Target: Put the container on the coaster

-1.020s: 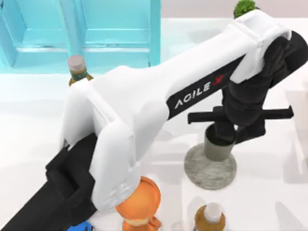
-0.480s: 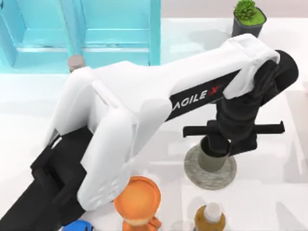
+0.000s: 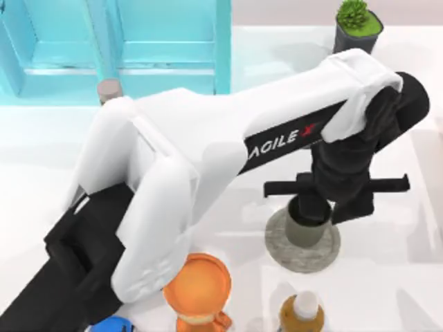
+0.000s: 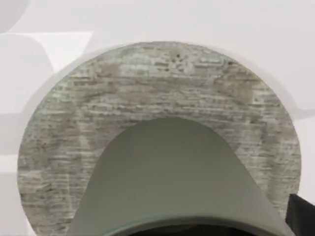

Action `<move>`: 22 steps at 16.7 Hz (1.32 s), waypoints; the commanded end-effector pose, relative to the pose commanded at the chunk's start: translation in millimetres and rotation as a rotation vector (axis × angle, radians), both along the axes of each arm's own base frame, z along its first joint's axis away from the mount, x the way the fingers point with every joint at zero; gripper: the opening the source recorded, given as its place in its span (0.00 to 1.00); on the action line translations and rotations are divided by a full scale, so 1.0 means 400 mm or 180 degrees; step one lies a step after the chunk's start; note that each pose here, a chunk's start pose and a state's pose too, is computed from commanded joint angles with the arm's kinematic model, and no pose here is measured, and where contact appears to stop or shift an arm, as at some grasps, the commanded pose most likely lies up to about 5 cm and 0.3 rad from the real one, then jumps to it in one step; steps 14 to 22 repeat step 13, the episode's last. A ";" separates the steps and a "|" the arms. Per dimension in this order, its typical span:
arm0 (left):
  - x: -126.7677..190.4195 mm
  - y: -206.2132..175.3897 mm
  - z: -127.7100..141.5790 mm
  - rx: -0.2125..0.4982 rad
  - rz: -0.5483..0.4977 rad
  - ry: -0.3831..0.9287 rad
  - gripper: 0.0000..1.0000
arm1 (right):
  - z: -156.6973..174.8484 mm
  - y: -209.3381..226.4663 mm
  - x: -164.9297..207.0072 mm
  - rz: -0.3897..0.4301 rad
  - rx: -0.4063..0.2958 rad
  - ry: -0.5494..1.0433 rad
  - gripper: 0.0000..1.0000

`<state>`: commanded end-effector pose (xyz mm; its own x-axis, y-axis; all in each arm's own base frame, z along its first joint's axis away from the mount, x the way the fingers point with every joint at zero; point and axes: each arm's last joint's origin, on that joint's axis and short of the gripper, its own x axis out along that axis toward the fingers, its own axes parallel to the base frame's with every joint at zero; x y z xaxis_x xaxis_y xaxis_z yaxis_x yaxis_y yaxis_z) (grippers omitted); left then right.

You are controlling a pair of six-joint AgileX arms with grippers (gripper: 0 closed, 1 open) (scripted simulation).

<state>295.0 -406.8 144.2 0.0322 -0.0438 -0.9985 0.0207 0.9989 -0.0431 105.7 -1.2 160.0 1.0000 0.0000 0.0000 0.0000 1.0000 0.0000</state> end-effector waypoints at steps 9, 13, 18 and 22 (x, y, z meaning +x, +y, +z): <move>0.000 0.000 0.000 0.0000 0.0000 0.0000 1.00 | 0.000 0.000 0.000 0.0000 0.0000 0.0000 1.00; 0.000 0.000 0.000 0.0000 0.0000 0.0000 1.00 | 0.000 0.000 0.000 0.0000 0.0000 0.0000 1.00; 0.000 0.000 0.000 0.0000 0.0000 0.0000 1.00 | 0.000 0.000 0.000 0.0000 0.0000 0.0000 1.00; 0.000 0.000 0.000 0.0000 0.0000 0.0000 1.00 | 0.000 0.000 0.000 0.0000 0.0000 0.0000 1.00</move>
